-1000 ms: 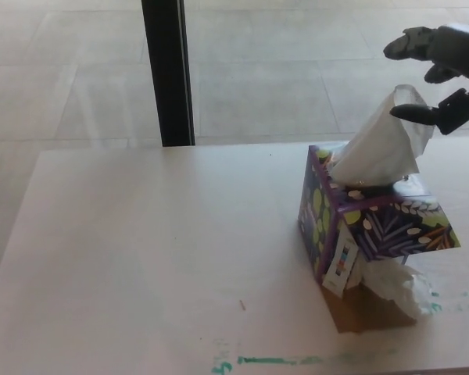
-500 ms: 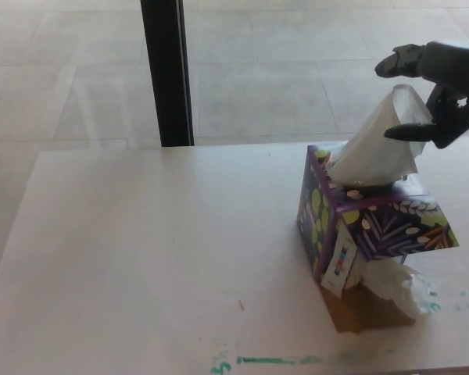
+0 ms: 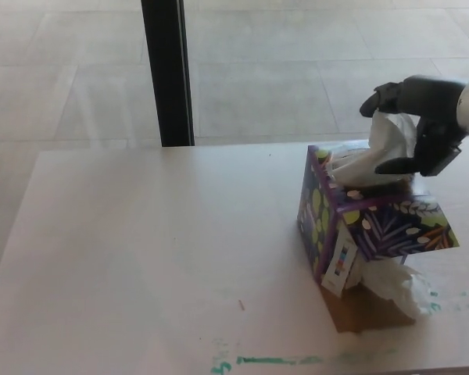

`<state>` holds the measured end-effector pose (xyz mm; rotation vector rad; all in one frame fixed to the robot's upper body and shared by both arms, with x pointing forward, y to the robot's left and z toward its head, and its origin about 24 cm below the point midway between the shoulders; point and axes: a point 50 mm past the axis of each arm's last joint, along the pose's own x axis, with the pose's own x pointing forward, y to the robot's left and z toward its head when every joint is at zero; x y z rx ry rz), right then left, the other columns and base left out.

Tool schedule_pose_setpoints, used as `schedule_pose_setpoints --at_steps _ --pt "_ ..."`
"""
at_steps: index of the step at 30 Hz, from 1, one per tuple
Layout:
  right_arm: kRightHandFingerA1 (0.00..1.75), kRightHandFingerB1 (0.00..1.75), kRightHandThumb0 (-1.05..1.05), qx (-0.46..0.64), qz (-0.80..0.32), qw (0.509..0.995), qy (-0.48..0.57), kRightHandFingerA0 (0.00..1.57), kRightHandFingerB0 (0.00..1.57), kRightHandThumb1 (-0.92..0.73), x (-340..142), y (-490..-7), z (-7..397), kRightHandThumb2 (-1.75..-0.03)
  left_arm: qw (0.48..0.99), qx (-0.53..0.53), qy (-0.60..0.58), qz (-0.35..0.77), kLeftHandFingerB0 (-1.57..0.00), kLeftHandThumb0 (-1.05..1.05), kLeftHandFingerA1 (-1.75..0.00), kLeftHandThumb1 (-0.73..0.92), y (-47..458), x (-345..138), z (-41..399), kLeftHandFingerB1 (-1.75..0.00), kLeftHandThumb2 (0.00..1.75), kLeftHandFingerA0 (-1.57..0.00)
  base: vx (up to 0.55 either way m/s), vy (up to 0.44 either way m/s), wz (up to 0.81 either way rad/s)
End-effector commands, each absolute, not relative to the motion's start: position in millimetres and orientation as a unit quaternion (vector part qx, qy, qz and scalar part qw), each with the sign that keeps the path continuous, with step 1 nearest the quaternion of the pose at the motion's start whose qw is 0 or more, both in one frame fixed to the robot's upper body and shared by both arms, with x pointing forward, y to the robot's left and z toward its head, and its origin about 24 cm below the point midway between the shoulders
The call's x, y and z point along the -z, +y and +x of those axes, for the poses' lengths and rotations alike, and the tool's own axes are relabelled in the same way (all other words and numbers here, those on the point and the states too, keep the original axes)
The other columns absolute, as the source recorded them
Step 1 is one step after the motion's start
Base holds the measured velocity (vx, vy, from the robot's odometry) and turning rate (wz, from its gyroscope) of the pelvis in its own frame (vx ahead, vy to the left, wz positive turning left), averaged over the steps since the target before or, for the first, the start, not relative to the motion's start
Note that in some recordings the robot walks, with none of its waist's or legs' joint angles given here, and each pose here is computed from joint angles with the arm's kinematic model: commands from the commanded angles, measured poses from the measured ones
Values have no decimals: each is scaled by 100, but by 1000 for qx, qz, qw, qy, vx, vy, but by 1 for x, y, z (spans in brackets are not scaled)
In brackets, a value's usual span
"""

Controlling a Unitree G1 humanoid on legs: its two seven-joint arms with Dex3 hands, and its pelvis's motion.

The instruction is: The robot uses its right hand to pull out a tissue from the tissue box kept in the middle of the desk and put it on the right side

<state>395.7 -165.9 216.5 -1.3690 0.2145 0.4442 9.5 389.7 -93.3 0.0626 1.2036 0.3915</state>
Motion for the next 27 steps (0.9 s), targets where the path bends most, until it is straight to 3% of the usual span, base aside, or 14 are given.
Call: schedule_pose_setpoints --at_steps 1,2,4,5,7,9,10,11,12,18,19,20,26,27 --pt "132 31 -29 -195 -631 748 74 60 27 -72 -204 -161 394 -63 804 -187 563 38 -50 -82 -47 92 395 89 7 -43 69 -59 0 0 0" --pt "154 32 -25 -185 -635 748 56 59 42 -81 -202 -160 394 -64 805 -187 562 34 -48 -82 -47 92 395 89 8 -42 69 -57 0 0 0" --pt "146 35 -25 -179 -634 751 43 61 46 -76 -203 -158 392 -65 804 -189 562 34 -50 -82 -47 92 395 89 8 -43 69 -57 0 0 0" --pt "144 47 -21 -174 -624 762 2 67 69 -78 -204 -157 390 -70 804 -185 564 38 -50 -83 -48 92 395 89 8 -43 70 -58 0 0 0" --pt "135 53 -22 -164 -637 753 -12 73 82 -75 -205 -155 389 -79 806 -184 562 36 -48 -82 -48 92 394 90 10 -42 71 -56 0 0 0" --pt "135 53 -22 -162 -644 747 -18 73 82 -75 -205 -154 388 -79 806 -183 562 36 -48 -82 -48 92 393 90 10 -42 71 -56 0 0 0" --pt "166 137 -23 -158 -663 730 -54 89 75 -67 -197 -153 386 -71 806 -189 561 29 -48 -82 -48 92 393 91 9 -43 70 -57 0 0 0" --pt "173 152 -22 -142 -667 728 -76 93 68 -70 -193 -153 384 -78 805 -187 562 32 -49 -82 -48 92 393 91 8 -43 70 -58 0 0 0" --pt "175 161 -25 -138 -672 723 -82 75 65 -75 -191 -153 384 -76 807 -185 560 33 -51 -81 -49 92 393 91 8 -45 71 -57 0 0 0" --pt "174 140 -26 -128 -690 706 -93 76 67 -73 -196 -157 384 -75 805 -189 561 31 -51 -79 -47 92 394 90 8 -44 70 -57 0 0 0" --pt "175 143 -27 -128 -692 705 -93 100 62 -68 -196 -157 383 -76 805 -189 561 32 -50 -79 -47 92 394 90 8 -44 70 -57 0 0 0" --pt "175 152 -24 -128 -692 704 -94 76 65 -70 -196 -158 383 -80 806 -191 560 30 -52 -80 -48 92 394 90 7 -44 69 -58 0 0 0" --pt "175 163 -26 -124 -706 689 -108 77 61 -67 -194 -163 382 -81 805 -194 561 12 -49 -78 -51 92 392 92 3 -45 70 -56 0 0 0" --pt "174 147 -29 -127 -706 688 -109 99 64 -67 -194 -164 382 -75 807 -193 558 14 -51 -78 -52 92 392 91 3 -46 68 -57 0 0 0"
